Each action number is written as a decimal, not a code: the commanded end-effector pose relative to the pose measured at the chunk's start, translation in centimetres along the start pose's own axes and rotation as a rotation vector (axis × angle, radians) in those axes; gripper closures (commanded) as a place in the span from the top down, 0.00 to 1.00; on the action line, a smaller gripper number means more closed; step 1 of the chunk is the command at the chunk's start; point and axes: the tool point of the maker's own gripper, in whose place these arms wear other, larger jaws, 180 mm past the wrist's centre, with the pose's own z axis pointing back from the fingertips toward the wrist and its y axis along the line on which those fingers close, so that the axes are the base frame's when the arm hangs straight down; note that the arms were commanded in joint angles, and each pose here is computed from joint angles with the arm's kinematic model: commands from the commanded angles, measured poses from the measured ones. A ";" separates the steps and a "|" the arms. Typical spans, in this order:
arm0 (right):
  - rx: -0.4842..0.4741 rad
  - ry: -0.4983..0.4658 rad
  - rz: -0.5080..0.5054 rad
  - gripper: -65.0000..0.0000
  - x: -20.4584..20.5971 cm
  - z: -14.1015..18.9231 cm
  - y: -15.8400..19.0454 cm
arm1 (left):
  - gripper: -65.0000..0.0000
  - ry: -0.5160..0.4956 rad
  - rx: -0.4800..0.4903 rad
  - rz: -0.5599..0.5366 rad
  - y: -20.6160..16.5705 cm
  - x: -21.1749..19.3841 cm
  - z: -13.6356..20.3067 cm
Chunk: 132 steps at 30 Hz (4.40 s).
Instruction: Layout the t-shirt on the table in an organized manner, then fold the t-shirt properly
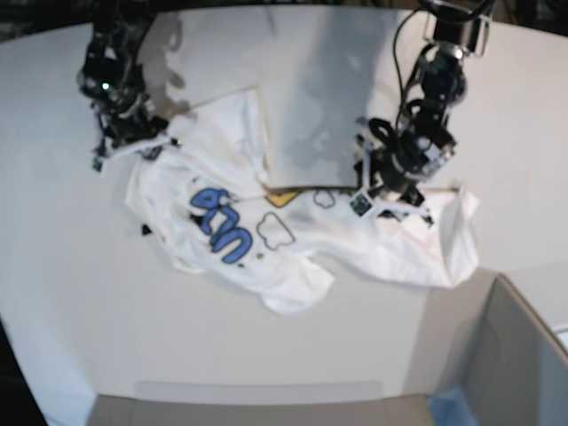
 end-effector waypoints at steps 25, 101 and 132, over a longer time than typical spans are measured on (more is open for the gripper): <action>-0.005 -0.022 0.007 0.28 0.4 0.5 -0.3 | 0.03 0.018 0.055 0.121 4.4 -0.1 -2.9; -0.006 -0.031 0.017 0.28 0.9 0.4 -0.3 | 0.07 -0.189 0.437 -0.130 6.2 -1.6 -2.2; -0.009 -0.021 0.017 0.28 0.5 0.5 -0.5 | 0.20 -0.416 0.716 -0.088 13.5 10.0 5.6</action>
